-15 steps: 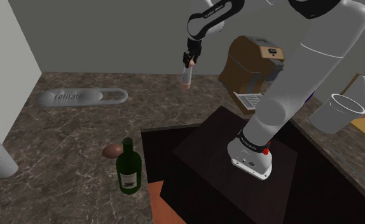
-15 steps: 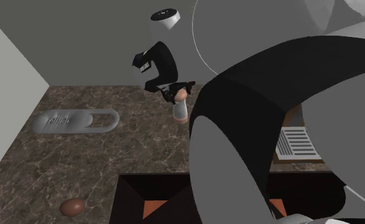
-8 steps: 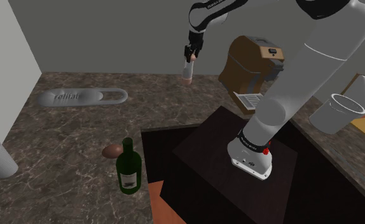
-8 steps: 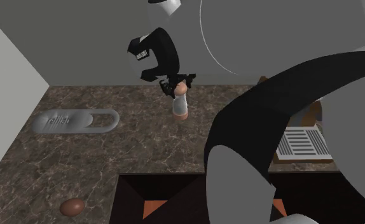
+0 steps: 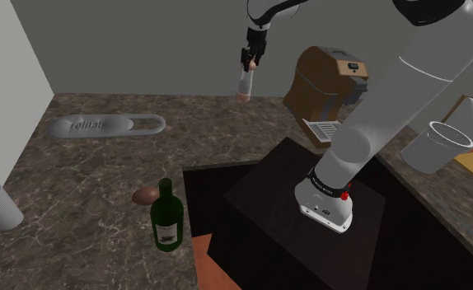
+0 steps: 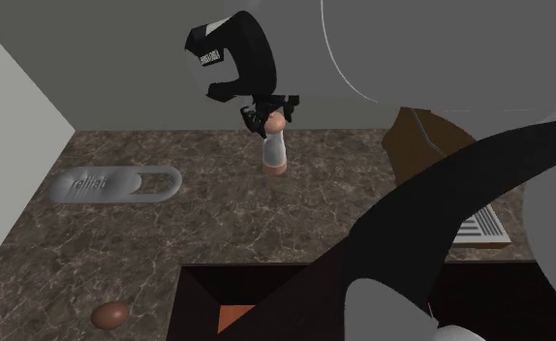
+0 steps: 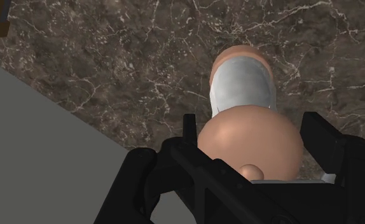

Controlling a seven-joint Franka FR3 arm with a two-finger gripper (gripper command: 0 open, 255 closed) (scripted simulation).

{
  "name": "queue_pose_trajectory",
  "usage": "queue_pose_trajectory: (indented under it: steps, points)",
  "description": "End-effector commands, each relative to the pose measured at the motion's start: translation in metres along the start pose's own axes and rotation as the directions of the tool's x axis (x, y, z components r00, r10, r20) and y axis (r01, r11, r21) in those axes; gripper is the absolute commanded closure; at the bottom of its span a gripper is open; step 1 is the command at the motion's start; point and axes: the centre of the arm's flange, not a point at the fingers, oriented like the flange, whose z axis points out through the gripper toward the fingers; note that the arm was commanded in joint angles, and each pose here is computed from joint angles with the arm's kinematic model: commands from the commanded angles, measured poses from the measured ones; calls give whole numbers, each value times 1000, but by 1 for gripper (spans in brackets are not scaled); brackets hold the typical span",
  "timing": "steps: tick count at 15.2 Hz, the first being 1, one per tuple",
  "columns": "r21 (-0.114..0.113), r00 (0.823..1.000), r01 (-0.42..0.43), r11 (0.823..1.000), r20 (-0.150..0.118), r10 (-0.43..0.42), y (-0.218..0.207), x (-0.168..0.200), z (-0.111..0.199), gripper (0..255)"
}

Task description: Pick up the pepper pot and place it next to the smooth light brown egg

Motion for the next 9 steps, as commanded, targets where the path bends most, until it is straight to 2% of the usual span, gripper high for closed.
queue_pose_trajectory:
  steps: [1, 6, 9]
  points:
    - [0, 1000, 0, 1000, 0, 0, 2, -1, -10, 255]
    - [0, 1000, 0, 1000, 0, 0, 5, -1, -34, 255]
    - [0, 1000, 0, 1000, 0, 0, -34, 4, -40, 255]
